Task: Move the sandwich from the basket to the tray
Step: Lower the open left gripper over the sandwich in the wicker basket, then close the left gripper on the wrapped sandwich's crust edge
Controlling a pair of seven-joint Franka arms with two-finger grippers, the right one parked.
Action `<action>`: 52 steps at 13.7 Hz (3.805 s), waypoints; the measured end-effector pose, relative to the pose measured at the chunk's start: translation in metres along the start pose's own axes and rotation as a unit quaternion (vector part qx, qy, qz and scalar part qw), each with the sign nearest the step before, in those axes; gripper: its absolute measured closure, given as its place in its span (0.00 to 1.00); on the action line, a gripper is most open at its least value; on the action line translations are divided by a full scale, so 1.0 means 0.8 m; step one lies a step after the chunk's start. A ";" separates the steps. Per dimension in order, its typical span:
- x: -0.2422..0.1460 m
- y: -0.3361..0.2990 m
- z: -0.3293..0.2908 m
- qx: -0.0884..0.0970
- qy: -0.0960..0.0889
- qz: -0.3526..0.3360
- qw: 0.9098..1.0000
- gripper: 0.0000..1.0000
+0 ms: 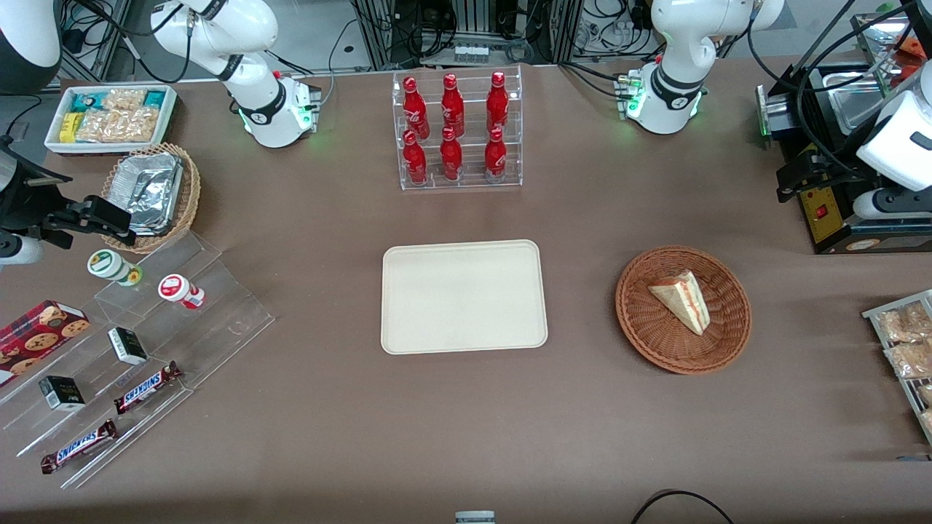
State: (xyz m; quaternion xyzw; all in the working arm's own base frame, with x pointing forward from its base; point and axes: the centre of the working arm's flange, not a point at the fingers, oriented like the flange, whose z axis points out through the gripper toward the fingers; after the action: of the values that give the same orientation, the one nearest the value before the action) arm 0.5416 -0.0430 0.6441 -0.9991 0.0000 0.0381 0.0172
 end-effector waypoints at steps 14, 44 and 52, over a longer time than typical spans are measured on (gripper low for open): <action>0.087 0.010 0.170 0.003 -0.024 -0.003 1.000 0.00; 0.046 0.060 0.489 -0.022 0.037 -0.221 0.974 0.14; 0.046 0.057 0.485 -0.016 0.028 -0.222 0.974 0.74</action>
State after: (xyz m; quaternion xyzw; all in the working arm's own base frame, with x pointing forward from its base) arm 0.5487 -0.0749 0.2531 -0.9749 -0.2223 0.0050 0.0088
